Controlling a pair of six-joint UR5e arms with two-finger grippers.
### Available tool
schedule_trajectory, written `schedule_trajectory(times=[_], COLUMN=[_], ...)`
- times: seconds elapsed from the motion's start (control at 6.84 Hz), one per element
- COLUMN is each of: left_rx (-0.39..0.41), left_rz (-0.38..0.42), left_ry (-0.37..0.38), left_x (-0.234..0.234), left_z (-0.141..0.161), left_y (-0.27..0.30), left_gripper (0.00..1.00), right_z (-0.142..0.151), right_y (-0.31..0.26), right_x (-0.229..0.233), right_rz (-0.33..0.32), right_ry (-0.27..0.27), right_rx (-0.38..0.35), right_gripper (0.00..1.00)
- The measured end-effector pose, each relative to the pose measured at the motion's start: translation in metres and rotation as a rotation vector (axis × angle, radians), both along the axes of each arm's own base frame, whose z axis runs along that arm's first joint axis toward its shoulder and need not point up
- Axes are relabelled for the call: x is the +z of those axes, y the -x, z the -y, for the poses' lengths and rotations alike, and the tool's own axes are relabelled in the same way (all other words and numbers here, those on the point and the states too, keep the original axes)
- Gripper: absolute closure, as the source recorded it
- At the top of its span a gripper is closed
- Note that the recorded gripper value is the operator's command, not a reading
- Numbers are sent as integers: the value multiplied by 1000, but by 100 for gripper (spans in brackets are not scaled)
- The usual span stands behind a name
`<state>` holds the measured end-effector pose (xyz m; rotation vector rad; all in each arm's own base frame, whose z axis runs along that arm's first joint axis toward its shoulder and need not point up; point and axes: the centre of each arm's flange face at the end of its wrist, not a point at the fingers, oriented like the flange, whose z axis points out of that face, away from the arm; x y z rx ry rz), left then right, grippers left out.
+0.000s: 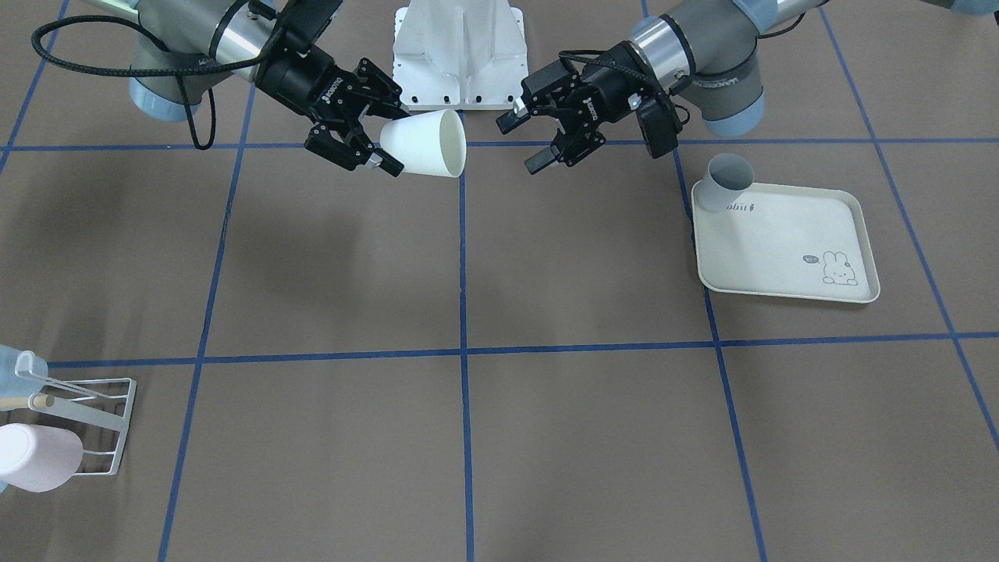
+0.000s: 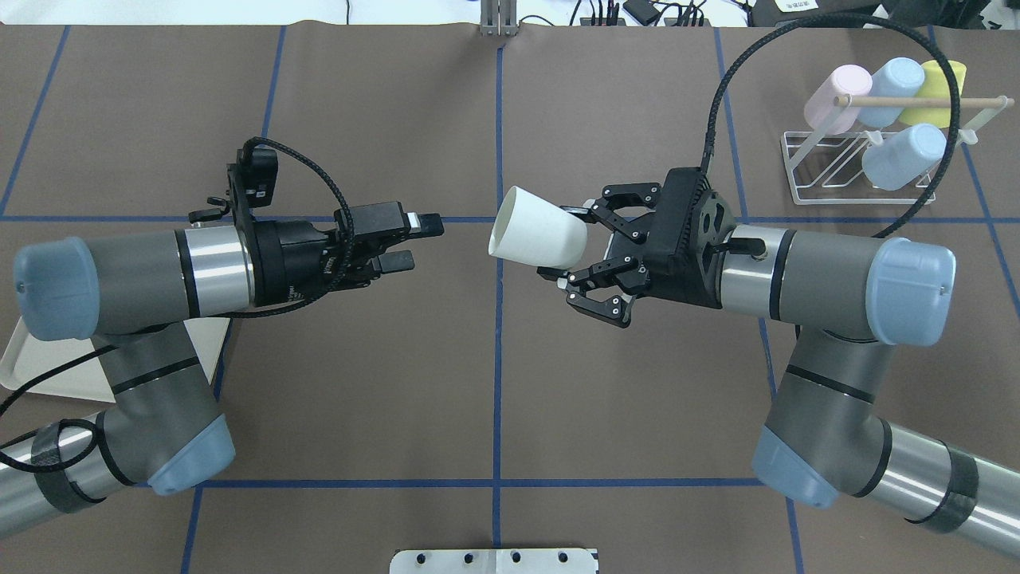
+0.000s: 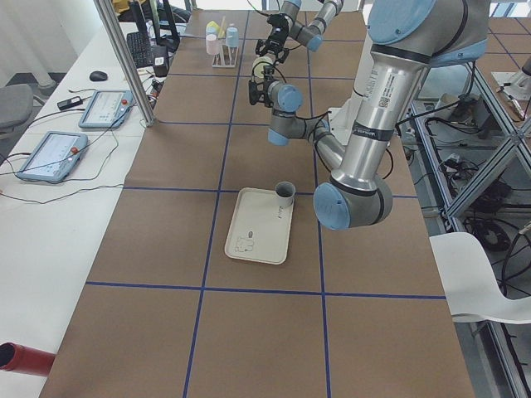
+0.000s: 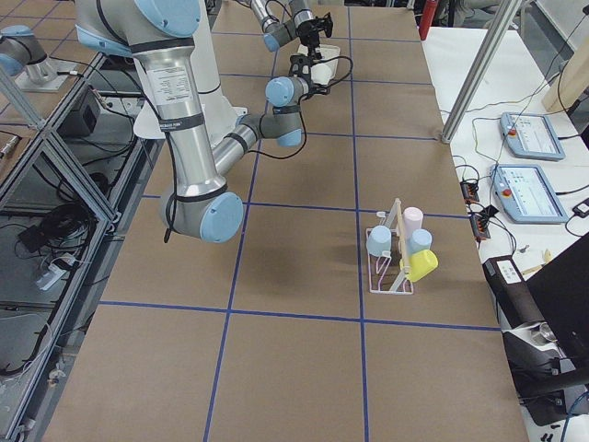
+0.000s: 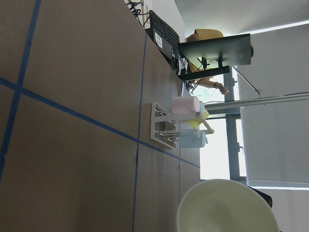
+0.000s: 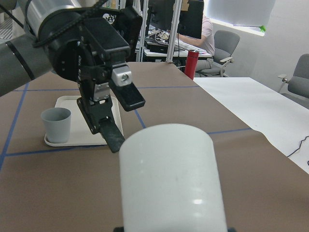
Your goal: Transfer IKEA cup to right arm and place on rack
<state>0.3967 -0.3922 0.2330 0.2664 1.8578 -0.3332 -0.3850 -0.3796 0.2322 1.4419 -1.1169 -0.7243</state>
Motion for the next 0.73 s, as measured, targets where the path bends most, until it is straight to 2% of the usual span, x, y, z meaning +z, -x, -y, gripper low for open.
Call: schedule_trajectory(times=[0.29,0.44,0.58,0.73], left_rx=[-50,-56,-57,-56], left_rz=[191,256,281,291], left_ry=[-29,-32,-33,-34], left_x=[4,-6,-11,-13], left_z=[8,5,2,0], left_y=[10,16,20,19], left_gripper=[0,0,0,0], right_z=[28,53,85,116], right_y=[-20,-35,-57,-82], right_x=[31,40,43,37], right_rz=[-117,-212,-328,-462], right_ry=[82,129,141,93], right_rx=[58,85,96,104], right_gripper=[100,100,100,100])
